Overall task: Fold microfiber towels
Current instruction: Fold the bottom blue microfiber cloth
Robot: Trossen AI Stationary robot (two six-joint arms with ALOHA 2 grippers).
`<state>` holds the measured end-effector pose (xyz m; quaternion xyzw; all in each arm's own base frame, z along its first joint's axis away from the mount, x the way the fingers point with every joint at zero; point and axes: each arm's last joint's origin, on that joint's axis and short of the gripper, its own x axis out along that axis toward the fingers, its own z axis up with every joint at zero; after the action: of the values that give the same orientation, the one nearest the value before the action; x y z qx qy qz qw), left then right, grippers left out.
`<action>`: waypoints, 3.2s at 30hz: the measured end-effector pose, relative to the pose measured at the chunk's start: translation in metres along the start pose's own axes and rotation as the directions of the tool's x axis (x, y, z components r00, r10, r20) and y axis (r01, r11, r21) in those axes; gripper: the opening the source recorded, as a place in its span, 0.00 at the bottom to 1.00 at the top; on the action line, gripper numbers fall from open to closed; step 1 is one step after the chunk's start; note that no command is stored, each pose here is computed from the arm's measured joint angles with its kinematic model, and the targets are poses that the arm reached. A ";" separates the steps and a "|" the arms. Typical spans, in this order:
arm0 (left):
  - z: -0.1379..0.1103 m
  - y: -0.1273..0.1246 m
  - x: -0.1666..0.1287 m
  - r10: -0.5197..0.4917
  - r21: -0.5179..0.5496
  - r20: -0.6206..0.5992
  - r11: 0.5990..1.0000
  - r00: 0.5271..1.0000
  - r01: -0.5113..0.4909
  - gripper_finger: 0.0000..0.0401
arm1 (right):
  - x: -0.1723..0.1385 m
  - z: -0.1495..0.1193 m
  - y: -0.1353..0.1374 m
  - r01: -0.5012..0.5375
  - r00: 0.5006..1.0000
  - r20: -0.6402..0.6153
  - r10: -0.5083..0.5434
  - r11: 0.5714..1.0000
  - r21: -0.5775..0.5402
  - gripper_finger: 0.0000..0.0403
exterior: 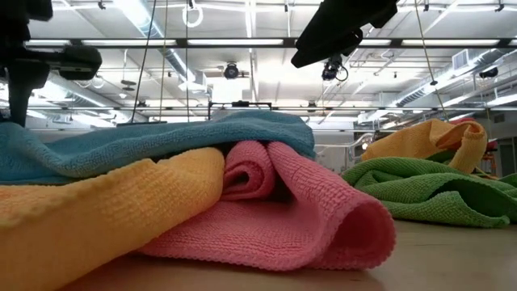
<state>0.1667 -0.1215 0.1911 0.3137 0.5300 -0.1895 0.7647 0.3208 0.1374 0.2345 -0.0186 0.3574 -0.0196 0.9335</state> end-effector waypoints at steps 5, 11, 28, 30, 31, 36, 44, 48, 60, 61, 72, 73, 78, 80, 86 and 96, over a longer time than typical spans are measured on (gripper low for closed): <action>0.003 -0.001 0.008 0.012 -0.049 -0.019 0.999 1.000 -0.013 0.17 | 0.001 -0.001 0.000 0.001 1.000 -0.003 -0.001 1.000 -0.001 0.47; 0.004 -0.001 0.006 0.023 -0.105 -0.009 0.994 1.000 -0.024 0.34 | 0.011 -0.018 -0.010 0.123 0.992 -0.014 -0.124 0.990 -0.064 0.47; 0.015 0.009 -0.011 0.094 -0.209 -0.002 0.973 0.996 -0.092 0.49 | 0.042 -0.066 -0.060 0.324 0.945 0.057 -0.321 0.906 -0.273 0.47; 0.013 0.008 -0.011 0.062 -0.224 -0.020 0.972 0.998 -0.065 0.48 | 0.043 -0.069 -0.063 0.325 0.945 0.062 -0.320 0.908 -0.263 0.47; 0.012 0.008 -0.011 0.056 -0.232 -0.030 0.971 0.998 -0.061 0.47 | 0.044 -0.069 -0.064 0.323 0.946 0.066 -0.317 0.909 -0.262 0.47; 0.012 0.006 -0.011 0.028 -0.269 -0.031 0.963 0.999 -0.035 0.52 | 0.046 -0.068 -0.069 0.280 0.960 0.066 -0.273 0.926 -0.254 0.47; 0.003 0.005 -0.012 -0.009 -0.268 -0.121 0.963 0.993 -0.024 0.71 | 0.049 -0.068 -0.069 0.271 0.962 0.073 -0.261 0.922 -0.276 0.47; 0.007 0.010 -0.026 0.019 -0.284 -0.158 0.957 0.987 -0.064 0.71 | 0.055 -0.071 -0.068 0.265 0.964 0.066 -0.257 0.923 -0.280 0.47; 0.018 0.017 -0.040 0.101 -0.297 -0.108 0.946 0.989 -0.129 0.59 | 0.060 -0.069 -0.067 0.265 0.964 0.102 -0.246 0.918 -0.295 0.43; 0.018 0.017 -0.040 0.101 -0.296 -0.109 0.946 0.989 -0.129 0.58 | 0.060 -0.069 -0.066 0.262 0.965 0.103 -0.242 0.919 -0.295 0.41; 0.019 0.016 -0.040 0.100 -0.320 -0.102 0.939 0.990 -0.128 0.50 | 0.061 -0.066 -0.069 0.239 0.970 0.121 -0.213 0.930 -0.280 0.12; 0.019 0.016 -0.040 0.100 -0.325 -0.102 0.937 0.990 -0.128 0.50 | 0.061 -0.066 -0.069 0.233 0.971 0.119 -0.207 0.931 -0.280 0.10; 0.019 0.015 -0.040 0.088 -0.367 -0.100 0.923 0.991 -0.119 0.47 | 0.061 -0.065 -0.071 0.225 0.972 0.121 -0.204 0.953 -0.201 0.03; 0.019 0.013 -0.041 0.086 -0.366 -0.097 0.923 0.992 -0.116 0.47 | 0.061 -0.064 -0.072 0.223 0.971 0.122 -0.205 0.962 -0.156 0.02; 0.020 0.004 -0.043 0.112 -0.344 -0.081 0.930 0.990 -0.133 0.45 | 0.054 -0.059 -0.079 0.225 0.967 0.130 -0.219 0.974 -0.039 0.01; 0.020 -0.001 -0.044 0.122 -0.369 -0.073 0.919 0.990 -0.141 0.44 | 0.043 -0.063 -0.097 0.267 0.963 0.024 -0.270 0.960 0.089 0.01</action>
<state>0.1641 -0.1376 0.2372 0.2020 0.5525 -0.0259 0.8082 0.3086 0.0373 0.1641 -0.0277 0.3334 -0.1608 0.9285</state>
